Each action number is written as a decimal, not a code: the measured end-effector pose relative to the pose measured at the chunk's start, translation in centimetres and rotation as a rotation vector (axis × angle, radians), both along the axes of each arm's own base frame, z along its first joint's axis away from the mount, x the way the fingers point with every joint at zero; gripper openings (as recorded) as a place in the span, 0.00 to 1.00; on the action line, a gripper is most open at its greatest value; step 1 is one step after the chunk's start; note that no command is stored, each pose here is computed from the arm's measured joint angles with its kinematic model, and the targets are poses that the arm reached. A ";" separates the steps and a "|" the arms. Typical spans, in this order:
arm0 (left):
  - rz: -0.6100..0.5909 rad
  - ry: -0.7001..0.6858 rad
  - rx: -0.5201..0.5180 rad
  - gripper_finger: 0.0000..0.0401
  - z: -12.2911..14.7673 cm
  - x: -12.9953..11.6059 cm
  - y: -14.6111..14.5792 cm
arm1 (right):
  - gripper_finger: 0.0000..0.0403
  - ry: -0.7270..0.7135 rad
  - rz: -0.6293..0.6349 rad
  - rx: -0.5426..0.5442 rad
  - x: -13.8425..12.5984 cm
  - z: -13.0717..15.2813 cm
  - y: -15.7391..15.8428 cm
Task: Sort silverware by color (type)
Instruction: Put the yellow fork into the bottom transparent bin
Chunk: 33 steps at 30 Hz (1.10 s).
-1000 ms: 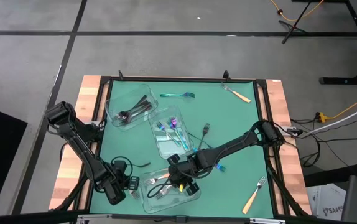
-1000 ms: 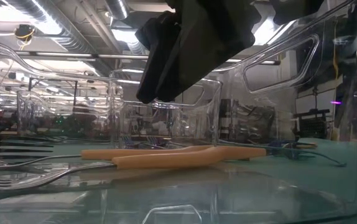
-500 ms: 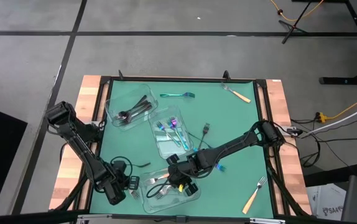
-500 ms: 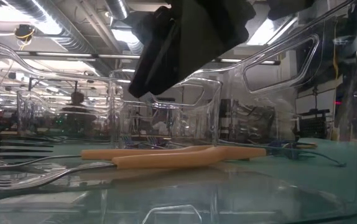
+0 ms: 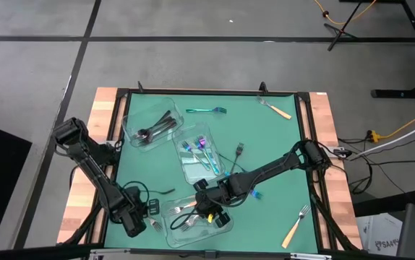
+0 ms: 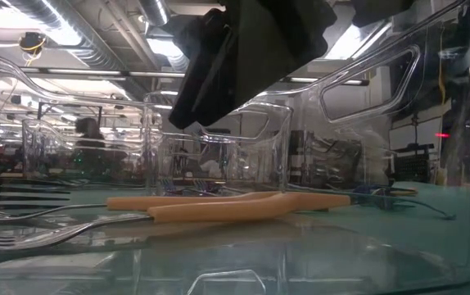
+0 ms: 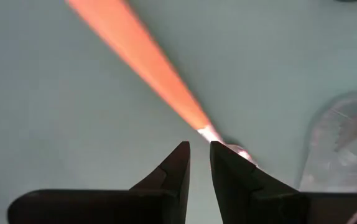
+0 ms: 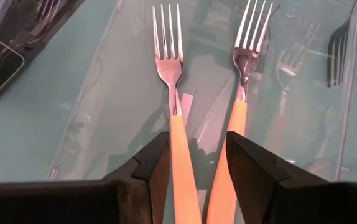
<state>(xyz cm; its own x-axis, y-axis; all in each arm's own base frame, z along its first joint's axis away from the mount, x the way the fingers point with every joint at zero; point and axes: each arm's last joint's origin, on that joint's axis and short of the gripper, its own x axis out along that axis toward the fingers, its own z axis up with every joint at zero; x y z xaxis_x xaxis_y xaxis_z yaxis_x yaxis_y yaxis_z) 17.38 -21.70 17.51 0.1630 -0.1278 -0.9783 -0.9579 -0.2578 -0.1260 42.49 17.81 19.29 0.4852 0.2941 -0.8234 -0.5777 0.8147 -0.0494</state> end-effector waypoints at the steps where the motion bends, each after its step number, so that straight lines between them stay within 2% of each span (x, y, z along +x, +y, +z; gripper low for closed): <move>1: 0.015 0.011 -0.008 0.14 0.0 0.0 0.0 | 0.36 0.000 0.000 0.000 0.0 0.0 0.0; 6: 0.040 0.017 0.027 0.14 -0.4 0.0 0.1 | 0.36 0.000 0.000 0.000 0.0 0.0 0.0; 10: 0.104 0.036 0.051 0.14 -1.4 0.2 -0.1 | 0.36 0.001 0.000 0.000 0.0 0.0 0.0; 16: 0.165 0.002 0.062 0.14 -1.9 0.5 -0.4 | 0.36 0.001 0.000 0.000 0.0 0.0 0.0; 33: 0.333 0.059 0.009 0.14 -2.0 -0.1 -0.8 | 0.36 0.000 0.000 0.000 0.0 0.0 0.0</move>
<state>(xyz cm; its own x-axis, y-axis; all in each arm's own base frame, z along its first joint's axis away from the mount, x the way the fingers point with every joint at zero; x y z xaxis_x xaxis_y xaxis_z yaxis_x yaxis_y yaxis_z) 17.31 -22.54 15.54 0.1377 -0.0685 -0.9881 -0.8272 -0.5566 -0.0767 42.48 17.81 19.29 0.4849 0.2940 -0.8237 -0.5778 0.8147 -0.0493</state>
